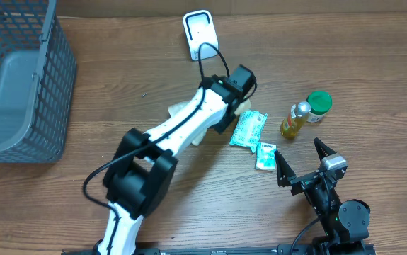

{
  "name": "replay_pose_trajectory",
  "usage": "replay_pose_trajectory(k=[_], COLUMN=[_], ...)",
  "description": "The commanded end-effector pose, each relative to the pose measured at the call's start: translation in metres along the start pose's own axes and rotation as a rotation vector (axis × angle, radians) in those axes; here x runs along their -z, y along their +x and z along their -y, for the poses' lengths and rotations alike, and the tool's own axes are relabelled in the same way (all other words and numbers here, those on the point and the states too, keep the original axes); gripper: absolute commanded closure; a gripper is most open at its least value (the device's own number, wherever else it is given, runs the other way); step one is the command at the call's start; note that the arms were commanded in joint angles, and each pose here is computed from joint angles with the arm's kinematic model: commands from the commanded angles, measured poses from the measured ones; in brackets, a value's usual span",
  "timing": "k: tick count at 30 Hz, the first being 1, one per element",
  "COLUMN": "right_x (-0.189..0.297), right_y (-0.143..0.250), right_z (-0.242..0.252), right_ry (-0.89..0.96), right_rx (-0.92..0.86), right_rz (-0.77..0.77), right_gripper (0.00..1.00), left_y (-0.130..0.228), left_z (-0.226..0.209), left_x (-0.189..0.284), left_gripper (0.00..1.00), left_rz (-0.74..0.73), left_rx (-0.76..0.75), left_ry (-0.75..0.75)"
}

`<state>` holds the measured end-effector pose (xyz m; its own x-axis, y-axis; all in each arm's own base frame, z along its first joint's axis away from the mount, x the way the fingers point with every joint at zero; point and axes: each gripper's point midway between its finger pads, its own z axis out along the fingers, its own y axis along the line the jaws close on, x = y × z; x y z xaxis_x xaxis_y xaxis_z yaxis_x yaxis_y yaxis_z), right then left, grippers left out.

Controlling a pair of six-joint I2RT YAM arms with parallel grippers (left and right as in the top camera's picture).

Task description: Scan the item barcode

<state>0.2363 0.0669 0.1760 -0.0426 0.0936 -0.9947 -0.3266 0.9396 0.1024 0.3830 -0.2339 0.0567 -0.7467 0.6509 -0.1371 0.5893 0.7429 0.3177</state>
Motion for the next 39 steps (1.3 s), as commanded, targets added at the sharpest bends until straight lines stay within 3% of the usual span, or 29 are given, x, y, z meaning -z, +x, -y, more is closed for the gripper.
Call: replay_pose_trajectory(k=[1, 6, 16, 21, 28, 39], right_x=[0.0, 0.0, 0.0, 0.0, 0.0, 0.0], right_y=[0.002, 0.002, 0.002, 0.002, 0.002, 0.002], right_z=[0.0, 0.0, 0.0, 0.0, 0.0, 0.0], right_ry=[0.0, 0.0, 0.0, 0.0, 0.0, 0.0], right_rx=[-0.005, -0.005, -0.005, -0.005, -0.005, -0.005], right_rz=[0.004, 0.004, 0.003, 0.003, 0.004, 0.004], right_gripper=[0.0, 0.0, 0.0, 0.0, 0.0, 0.0], left_y=[-0.019, -0.002, 0.031, 0.05, 0.05, 0.05], left_z=[-0.077, -0.136, -0.183, -0.2, -0.179, -0.15], left_x=[0.064, 0.066, 0.029, 0.004, -0.035, -0.068], left_gripper=[0.96, 0.96, 0.96, 0.96, 0.96, 0.95], left_rz=[0.162, 0.141, 0.112, 0.078, 0.137, 0.144], left_rx=[0.16, 0.242, 0.43, 0.492, 0.478, 0.467], left_ry=[-0.194, -0.261, -0.044, -0.035, 0.181, 0.312])
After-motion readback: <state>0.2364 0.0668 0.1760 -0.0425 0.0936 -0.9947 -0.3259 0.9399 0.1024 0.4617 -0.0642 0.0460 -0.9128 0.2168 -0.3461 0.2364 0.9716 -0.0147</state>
